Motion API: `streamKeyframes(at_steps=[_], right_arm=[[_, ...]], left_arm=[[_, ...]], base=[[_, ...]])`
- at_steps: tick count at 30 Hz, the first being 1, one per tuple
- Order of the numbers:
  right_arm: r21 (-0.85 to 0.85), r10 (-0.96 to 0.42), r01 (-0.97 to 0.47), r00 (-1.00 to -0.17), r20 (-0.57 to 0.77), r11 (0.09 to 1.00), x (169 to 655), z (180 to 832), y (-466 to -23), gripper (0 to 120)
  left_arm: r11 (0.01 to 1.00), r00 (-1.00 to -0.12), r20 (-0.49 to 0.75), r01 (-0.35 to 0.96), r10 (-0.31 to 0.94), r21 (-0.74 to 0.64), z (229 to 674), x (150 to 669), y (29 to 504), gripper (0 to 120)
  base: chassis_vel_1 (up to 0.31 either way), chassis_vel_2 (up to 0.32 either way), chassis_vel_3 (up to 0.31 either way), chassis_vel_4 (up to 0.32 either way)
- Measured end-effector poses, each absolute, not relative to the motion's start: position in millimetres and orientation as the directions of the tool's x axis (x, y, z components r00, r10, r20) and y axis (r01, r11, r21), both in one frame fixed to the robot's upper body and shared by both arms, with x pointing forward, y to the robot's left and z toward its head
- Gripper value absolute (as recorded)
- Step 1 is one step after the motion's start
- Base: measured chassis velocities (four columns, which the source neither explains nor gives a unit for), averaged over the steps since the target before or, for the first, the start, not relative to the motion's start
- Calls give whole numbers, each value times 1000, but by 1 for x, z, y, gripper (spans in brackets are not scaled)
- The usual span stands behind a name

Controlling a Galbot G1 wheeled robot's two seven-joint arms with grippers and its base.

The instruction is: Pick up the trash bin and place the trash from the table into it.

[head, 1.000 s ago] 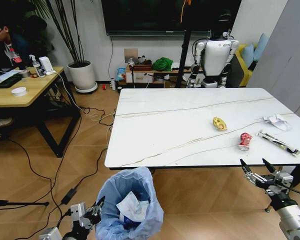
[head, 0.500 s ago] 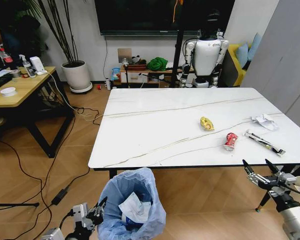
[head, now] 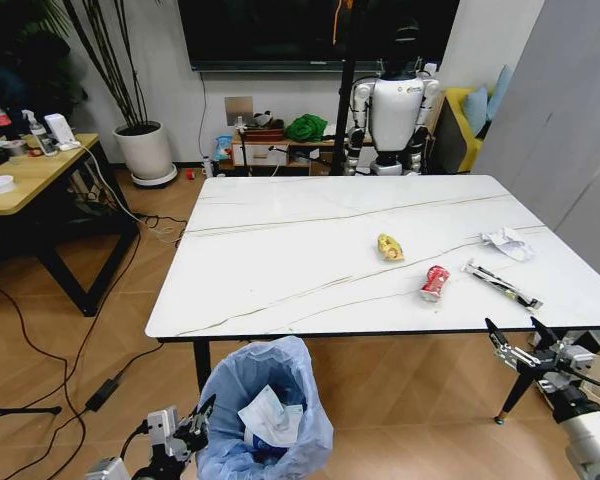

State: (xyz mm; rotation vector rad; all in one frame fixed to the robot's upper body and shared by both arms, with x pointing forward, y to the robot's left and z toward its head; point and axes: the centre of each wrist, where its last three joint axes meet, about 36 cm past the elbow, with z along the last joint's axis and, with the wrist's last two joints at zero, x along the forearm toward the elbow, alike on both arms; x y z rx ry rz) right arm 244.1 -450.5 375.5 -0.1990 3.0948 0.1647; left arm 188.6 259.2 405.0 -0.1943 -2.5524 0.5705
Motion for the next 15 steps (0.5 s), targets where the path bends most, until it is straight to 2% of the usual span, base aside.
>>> streamKeyframes(at_steps=[15], right_arm=[[91,-163,-167,-985,-49,982,253,376,-446,100]], left_arm=[[898,-858,450,29,248,-439,405,188,256,0]], base=[[-102,-101,96,105]])
